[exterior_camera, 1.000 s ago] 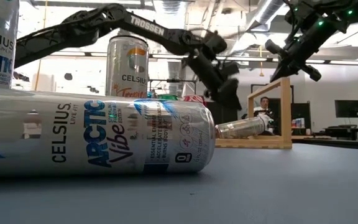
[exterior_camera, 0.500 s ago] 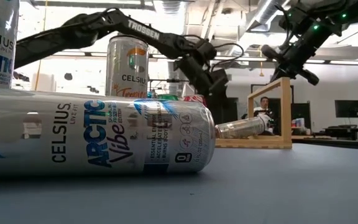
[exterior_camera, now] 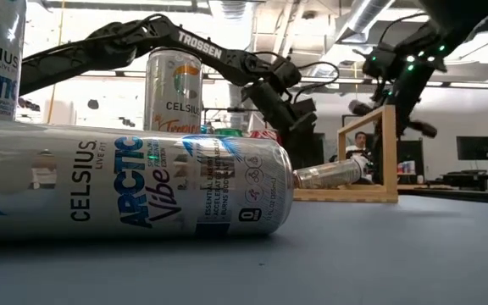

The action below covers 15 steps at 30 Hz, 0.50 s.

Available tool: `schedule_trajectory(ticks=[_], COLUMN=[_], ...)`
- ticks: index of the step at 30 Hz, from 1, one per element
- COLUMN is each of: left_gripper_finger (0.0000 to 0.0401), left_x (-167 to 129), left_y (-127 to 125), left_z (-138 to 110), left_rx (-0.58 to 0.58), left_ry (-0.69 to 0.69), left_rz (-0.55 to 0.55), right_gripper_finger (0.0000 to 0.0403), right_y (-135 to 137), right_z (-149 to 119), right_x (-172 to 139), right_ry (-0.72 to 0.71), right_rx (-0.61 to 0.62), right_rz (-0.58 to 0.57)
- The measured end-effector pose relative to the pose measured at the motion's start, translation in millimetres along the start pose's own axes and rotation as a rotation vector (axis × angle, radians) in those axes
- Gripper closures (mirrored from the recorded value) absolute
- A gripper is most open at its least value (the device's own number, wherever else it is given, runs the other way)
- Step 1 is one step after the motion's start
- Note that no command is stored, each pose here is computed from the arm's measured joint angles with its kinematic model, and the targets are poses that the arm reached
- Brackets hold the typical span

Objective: Place canned beverage on shelf
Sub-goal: Put the light yellow soda can on the shelf

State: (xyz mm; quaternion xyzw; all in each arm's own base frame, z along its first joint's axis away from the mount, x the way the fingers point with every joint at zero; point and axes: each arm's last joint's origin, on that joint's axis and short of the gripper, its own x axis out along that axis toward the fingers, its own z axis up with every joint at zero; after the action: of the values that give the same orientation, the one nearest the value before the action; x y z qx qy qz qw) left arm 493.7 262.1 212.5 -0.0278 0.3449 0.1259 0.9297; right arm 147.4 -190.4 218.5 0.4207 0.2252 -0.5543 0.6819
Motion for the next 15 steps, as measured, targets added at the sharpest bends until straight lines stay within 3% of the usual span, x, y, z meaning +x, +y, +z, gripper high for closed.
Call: schedule_trajectory(ticks=[4, 12, 15], left_gripper_finger=[0.0108, 0.0108, 0.0108], left_x=[-5.9, -6.1, -6.2], left_y=[2.2, 0.5, 0.5], left_z=[7.2, 7.4, 7.3], left_rx=[-0.012, -0.027, -0.028], left_ry=[-0.046, -0.049, -0.047], left_rz=[-0.003, -0.036, -0.036], right_gripper_finger=[0.0403, 0.0403, 0.0403], right_y=[-3.8, -35.8, -45.7], right_z=[13.3, 35.9, 35.3], right_x=[20.5, 53.2, 59.1], right_ry=[-0.035, 0.056, 0.102], right_rx=[0.053, 0.154, 0.193], right_rz=[0.030, 0.131, 0.110])
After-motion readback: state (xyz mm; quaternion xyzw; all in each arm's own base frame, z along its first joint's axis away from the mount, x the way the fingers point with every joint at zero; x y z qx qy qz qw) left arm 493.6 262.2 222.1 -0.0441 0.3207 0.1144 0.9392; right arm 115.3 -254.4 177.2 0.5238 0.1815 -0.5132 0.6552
